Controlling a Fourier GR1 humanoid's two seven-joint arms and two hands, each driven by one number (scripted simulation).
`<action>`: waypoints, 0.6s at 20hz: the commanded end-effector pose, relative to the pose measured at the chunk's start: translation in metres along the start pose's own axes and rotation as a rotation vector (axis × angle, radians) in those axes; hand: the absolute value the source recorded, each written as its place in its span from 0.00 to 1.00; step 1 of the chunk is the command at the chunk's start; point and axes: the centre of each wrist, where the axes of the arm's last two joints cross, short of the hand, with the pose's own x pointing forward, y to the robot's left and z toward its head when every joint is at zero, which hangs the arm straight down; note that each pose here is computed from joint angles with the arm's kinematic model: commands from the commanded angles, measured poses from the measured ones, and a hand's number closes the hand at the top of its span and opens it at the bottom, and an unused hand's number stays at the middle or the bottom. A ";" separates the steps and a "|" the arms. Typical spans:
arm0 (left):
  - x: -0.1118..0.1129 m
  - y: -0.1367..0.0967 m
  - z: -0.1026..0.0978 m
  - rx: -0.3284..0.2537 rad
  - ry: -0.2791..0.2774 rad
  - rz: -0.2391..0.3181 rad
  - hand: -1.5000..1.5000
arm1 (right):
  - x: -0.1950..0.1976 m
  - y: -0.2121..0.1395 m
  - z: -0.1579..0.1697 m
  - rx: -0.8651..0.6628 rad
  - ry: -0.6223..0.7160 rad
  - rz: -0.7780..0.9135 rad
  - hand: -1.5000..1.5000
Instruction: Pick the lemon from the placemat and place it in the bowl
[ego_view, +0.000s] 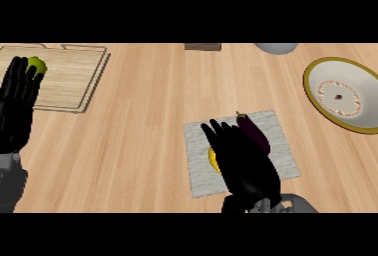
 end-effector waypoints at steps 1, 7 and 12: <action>-0.009 -0.018 -0.002 0.010 0.007 0.005 0.50 | 0.001 0.017 0.008 -0.001 0.082 0.027 0.00; -0.008 -0.007 0.003 0.007 -0.002 -0.008 0.50 | -0.019 0.023 -0.010 -0.001 0.034 0.007 0.00; -0.001 -0.008 -0.009 -0.006 0.016 0.001 0.50 | -0.008 0.033 -0.031 -0.002 -0.003 -0.003 0.00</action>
